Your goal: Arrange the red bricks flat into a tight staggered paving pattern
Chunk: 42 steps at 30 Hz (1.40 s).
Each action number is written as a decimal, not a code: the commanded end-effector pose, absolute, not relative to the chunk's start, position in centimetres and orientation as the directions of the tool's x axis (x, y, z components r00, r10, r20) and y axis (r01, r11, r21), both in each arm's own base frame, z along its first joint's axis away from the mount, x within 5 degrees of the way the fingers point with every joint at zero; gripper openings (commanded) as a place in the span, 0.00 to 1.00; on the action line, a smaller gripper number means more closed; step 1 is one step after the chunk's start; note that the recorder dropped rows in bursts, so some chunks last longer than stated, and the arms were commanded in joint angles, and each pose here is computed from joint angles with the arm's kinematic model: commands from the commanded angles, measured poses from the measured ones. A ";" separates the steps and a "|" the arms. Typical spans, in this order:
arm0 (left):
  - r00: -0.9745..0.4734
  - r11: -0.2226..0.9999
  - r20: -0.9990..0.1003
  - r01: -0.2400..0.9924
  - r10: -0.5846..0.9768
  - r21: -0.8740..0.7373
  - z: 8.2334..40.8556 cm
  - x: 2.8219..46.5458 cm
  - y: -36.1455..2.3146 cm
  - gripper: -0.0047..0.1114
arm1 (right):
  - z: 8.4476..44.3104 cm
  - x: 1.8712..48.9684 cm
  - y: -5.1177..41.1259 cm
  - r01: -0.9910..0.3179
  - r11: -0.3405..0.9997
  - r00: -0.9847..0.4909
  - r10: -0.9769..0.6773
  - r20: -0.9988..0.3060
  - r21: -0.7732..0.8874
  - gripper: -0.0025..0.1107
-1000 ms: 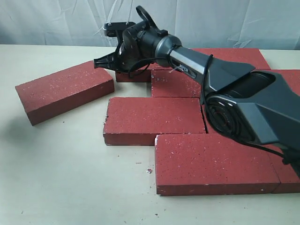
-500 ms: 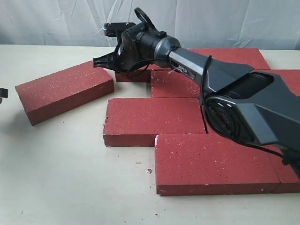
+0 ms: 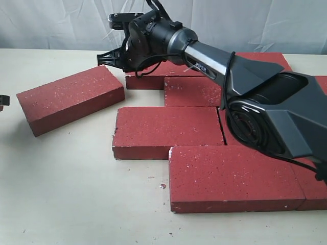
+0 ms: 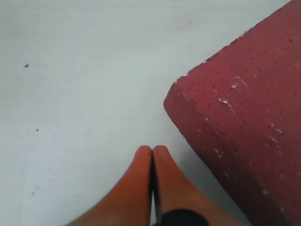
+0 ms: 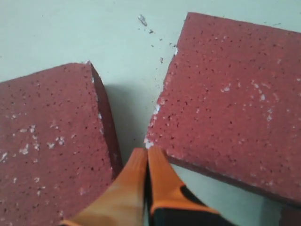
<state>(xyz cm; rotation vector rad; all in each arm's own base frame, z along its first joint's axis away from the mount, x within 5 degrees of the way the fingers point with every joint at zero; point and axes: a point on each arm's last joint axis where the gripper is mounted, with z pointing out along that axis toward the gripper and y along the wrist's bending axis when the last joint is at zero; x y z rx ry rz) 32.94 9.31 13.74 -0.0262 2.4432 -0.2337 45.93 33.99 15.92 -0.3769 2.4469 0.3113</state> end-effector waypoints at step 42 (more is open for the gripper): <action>-0.761 0.933 -0.639 0.137 -0.116 -0.332 12.1 33.9 8.0 0.04 | 12.7 43.6 36.3 -0.602 0.798 -0.671 -0.513 -0.536 -0.010 0.01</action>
